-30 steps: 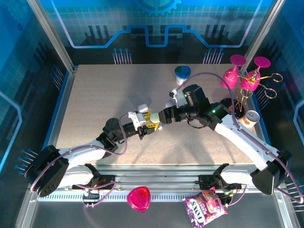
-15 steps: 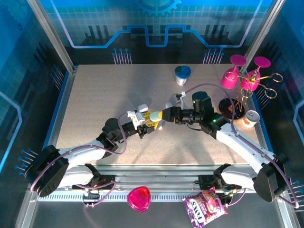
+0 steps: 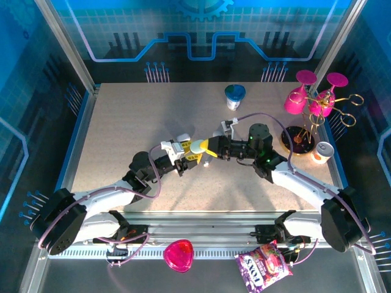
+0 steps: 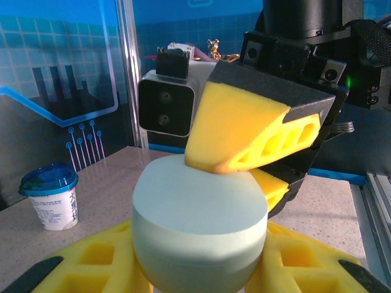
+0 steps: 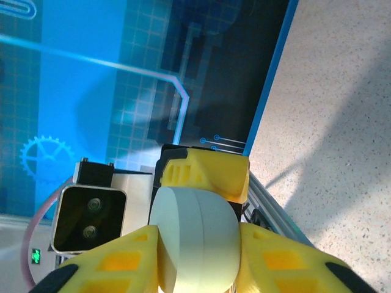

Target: Insert wireless bluetooth earbuds into charging case

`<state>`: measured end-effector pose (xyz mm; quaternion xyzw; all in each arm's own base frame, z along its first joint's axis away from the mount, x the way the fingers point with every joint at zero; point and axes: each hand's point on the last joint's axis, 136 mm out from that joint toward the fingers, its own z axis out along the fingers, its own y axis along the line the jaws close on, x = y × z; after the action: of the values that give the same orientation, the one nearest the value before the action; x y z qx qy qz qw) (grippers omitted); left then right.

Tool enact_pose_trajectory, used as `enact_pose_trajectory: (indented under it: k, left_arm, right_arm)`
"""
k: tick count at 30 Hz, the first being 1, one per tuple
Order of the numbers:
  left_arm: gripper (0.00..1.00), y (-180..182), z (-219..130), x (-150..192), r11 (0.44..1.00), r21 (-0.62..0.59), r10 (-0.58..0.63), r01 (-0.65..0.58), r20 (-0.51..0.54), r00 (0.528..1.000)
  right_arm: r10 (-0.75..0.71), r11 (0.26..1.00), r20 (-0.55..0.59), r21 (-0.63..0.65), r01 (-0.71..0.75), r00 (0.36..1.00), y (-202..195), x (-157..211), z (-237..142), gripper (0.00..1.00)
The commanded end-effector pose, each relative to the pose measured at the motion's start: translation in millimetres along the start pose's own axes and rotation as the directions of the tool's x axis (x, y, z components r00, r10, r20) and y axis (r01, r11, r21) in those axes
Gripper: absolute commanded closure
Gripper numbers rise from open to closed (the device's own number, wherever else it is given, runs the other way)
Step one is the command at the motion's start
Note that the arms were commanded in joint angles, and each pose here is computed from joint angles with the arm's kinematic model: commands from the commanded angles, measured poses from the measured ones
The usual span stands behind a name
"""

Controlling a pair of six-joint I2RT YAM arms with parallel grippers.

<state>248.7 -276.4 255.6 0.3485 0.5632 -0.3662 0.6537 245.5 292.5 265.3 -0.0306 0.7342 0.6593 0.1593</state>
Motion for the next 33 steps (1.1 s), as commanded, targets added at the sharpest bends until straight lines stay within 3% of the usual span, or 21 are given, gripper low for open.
enact_pose_trajectory:
  k: [1, 4, 11, 13, 18, 26, 33]
  left_arm:
    - [0.62, -12, 2, -32, 0.997, 0.05, 0.059, -0.065, 0.104, 0.993]
    - [0.39, -10, 0, -23, 0.997, 0.033, 0.067, -0.069, 0.073, 0.995]
    - [0.01, 2, -10, 8, 0.997, -0.057, 0.051, -0.052, -0.023, 0.998]
    - [0.01, 8, -16, 20, 0.994, -0.103, 0.033, -0.039, -0.054, 0.998]
    - [0.01, 31, -33, 52, 0.966, -0.257, -0.046, -0.003, -0.186, 0.981]
    - [0.01, 49, -52, 73, 0.926, -0.375, -0.14, 0.032, -0.263, 0.955]
    - [0.01, 58, -56, 77, 0.91, -0.404, -0.215, 0.094, -0.266, 0.94]
  right_arm:
    - [0.023, 1.0, -0.021, -0.02, -0.023, 1.0, -1, 6, 3, 0.79]
    - [0.024, 1.0, 0.016, 0.001, -0.024, 1.0, -9, -1, -2, 0.79]
    - [-0.085, 0.983, 0.117, 0.17, 0.064, 0.99, -38, -45, -25, 0.81]
    - [-0.134, 0.957, 0.118, 0.272, 0.098, 0.984, -55, -59, -28, 0.81]
    - [-0.27, 0.799, 0.092, 0.576, 0.17, 0.959, -111, -104, -35, 0.8]
    - [-0.345, 0.654, 0.067, 0.733, 0.189, 0.936, -175, -168, -8, 0.79]
    - [-0.311, 0.617, 0.084, 0.776, 0.134, 0.947, -234, -192, 30, 0.79]
